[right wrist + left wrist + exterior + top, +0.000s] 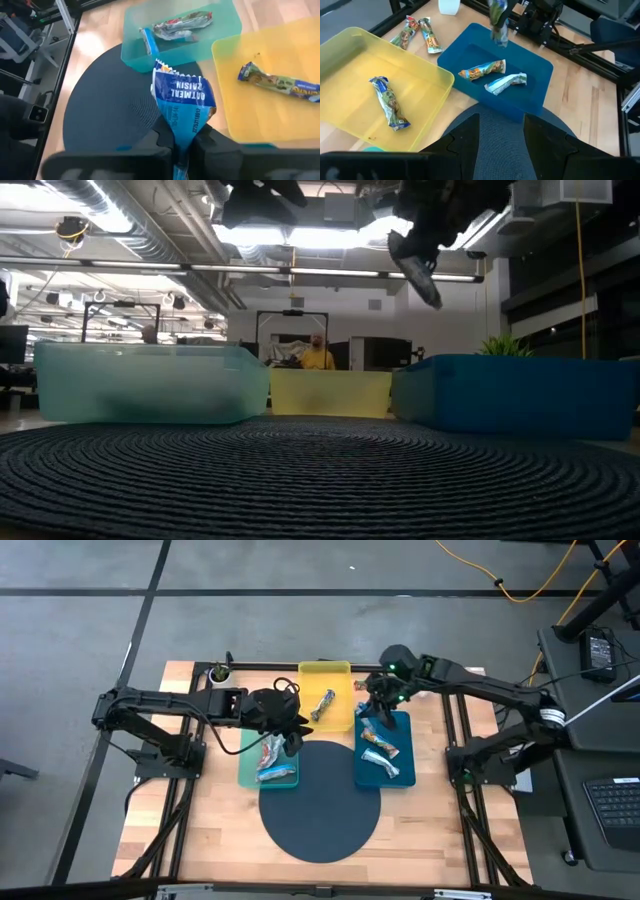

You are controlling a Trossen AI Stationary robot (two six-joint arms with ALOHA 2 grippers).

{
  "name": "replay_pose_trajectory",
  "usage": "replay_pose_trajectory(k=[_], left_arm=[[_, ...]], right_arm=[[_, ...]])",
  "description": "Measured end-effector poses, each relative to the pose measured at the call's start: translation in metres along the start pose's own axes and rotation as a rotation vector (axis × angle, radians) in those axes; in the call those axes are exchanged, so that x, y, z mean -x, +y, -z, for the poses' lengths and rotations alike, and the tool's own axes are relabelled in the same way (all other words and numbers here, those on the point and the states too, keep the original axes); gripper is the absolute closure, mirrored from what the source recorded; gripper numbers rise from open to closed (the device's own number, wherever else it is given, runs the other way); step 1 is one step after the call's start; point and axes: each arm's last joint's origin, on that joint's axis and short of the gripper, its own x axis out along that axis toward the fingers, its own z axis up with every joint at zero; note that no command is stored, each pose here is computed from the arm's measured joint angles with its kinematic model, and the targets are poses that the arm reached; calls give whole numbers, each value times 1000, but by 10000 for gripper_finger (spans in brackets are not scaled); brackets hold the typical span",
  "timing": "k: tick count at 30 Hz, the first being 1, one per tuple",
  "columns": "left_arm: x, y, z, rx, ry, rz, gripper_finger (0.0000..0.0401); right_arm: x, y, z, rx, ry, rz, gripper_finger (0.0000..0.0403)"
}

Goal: Pick and place Granola Bars by type
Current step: Put the blue granola bar into the yellow bin

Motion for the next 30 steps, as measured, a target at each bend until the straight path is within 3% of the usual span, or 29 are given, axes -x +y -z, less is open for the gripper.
replay_pose_trajectory(k=[5, 10, 15, 20, 23, 26, 30], left_arm=[[0, 0, 0, -19, 0, -1, 258], [0, 1, -1, -40, -1, -5, 258], [0, 2, -1, -40, -2, -8, 258], [0, 1, 0, -43, 0, -2, 258], [0, 0, 0, -45, 1, 0, 258], [0, 0, 0, -44, 1, 0, 258], [0, 0, 0, -45, 1, 0, 258]], right_arm=[[-6, -8, -17, -20, -15, 5, 384], [0, -13, -59, 23, -53, 17, 360], [5, -32, -93, 54, -15, 86, 378], [-1, -55, -101, 25, 44, 109, 385], [-11, -71, -100, 19, 53, 117, 368], [-28, -91, -95, -13, 72, 123, 358], [-59, -120, -88, -76, 96, 179, 372]])
